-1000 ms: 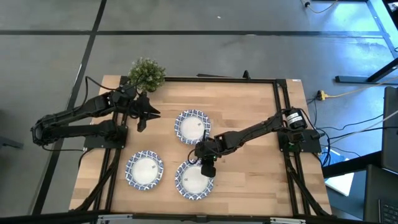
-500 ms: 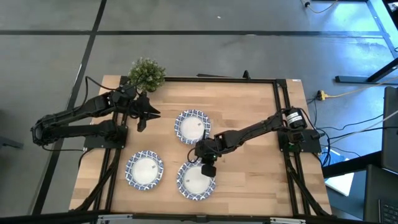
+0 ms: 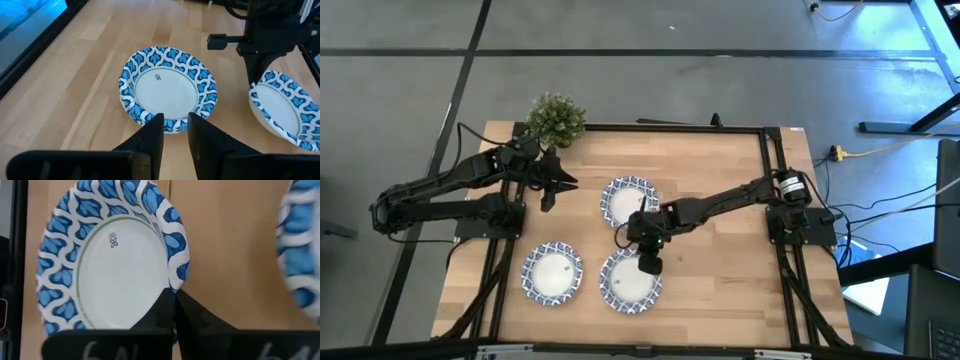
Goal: Nest bowls inside each other
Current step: Stack the white patterned bowl on top of the top white patterned bowl, then stack the white patterned bowl on top of the right white patterned bowl
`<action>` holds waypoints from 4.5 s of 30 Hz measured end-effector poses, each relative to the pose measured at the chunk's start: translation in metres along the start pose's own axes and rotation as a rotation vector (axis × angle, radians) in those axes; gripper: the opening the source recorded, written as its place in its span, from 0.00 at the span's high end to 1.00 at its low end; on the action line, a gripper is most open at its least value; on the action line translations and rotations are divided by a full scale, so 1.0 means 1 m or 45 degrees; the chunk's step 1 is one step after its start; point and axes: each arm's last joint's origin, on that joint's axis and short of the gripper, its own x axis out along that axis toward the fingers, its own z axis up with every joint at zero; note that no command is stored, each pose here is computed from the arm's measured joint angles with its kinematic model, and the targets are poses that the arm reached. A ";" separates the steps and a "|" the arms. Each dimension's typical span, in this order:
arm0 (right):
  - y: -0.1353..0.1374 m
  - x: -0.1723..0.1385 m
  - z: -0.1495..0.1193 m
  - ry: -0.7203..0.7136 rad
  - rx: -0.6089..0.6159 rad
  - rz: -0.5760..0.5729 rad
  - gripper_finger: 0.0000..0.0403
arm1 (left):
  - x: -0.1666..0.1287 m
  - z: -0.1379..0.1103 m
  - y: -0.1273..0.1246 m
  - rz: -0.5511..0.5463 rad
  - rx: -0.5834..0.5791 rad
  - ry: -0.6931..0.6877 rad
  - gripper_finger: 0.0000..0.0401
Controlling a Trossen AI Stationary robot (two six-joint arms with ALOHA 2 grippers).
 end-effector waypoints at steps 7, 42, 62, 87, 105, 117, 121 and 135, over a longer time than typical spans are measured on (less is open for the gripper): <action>-0.010 -0.019 0.019 0.009 -0.055 -0.033 0.99 | 0.000 0.000 0.000 0.000 0.000 0.000 0.80; -0.136 -0.124 0.078 -0.079 0.021 -0.305 0.99 | 0.000 -0.006 0.000 -0.005 -0.014 0.076 0.80; -0.165 -0.054 0.066 0.146 0.076 -0.267 0.89 | 0.000 -0.007 0.000 -0.006 -0.015 0.087 0.80; -0.139 -0.125 0.082 -0.076 -0.055 -0.399 0.60 | 0.000 -0.007 0.001 0.051 0.018 0.092 0.80; -0.087 -0.210 0.010 -0.415 0.018 -0.566 0.60 | 0.000 -0.007 0.001 0.052 0.018 0.091 0.80; -0.067 -0.168 -0.083 -0.787 0.116 -0.341 0.60 | 0.000 -0.007 0.001 0.052 0.019 0.091 0.80; -0.063 -0.150 -0.105 -0.897 0.106 -0.277 0.60 | 0.000 -0.007 0.001 0.052 0.020 0.088 0.80; -0.053 -0.113 -0.150 -1.004 0.265 -0.285 0.60 | 0.000 -0.010 -0.006 -0.160 0.008 0.129 0.80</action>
